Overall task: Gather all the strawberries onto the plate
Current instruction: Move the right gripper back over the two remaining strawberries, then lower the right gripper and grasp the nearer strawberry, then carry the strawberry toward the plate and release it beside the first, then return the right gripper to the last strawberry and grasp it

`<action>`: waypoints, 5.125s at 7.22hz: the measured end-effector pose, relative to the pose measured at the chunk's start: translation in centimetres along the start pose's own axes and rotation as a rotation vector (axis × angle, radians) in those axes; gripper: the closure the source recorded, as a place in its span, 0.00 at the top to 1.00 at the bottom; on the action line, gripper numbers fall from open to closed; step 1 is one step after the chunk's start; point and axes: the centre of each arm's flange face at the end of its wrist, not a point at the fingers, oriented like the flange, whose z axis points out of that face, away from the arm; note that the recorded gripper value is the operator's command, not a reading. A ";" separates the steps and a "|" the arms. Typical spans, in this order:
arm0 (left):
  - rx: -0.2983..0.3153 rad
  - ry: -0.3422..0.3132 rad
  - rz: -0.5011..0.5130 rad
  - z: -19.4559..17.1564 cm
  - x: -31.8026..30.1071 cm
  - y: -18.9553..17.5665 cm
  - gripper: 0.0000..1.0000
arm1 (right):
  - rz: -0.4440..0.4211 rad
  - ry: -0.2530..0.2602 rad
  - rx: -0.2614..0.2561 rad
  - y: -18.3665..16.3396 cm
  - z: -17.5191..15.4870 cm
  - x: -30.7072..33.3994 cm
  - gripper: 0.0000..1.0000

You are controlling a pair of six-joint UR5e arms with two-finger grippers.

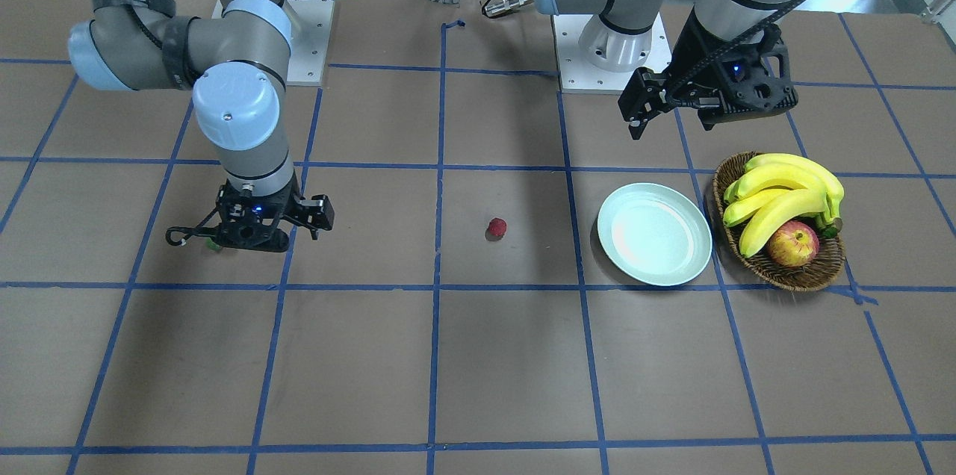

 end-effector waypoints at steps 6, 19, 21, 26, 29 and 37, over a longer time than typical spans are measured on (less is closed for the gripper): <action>0.004 0.002 -0.001 -0.1 0.0 0.1 1.00 | 0.015 -0.031 -0.042 3.2 5.7 4.8 0.66; -0.001 0.001 -0.001 0.1 0.0 0.3 1.00 | 0.039 -0.096 -0.019 1.2 6.3 4.1 0.07; -0.002 0.000 -0.001 0.1 0.0 0.4 1.00 | 0.077 -0.104 0.009 0.2 4.7 2.3 0.08; 0.005 -0.025 -0.002 0.1 -0.3 0.4 1.00 | 0.235 -0.297 -0.004 -1.6 1.8 -19.1 0.09; 0.003 -0.025 -0.003 0.1 -0.3 0.4 1.00 | 0.245 -0.311 -0.027 -1.2 2.5 -26.3 0.98; 0.003 -0.029 -0.003 0.1 -0.3 0.4 1.00 | 0.159 -0.108 -0.004 -4.5 -5.3 -12.3 0.96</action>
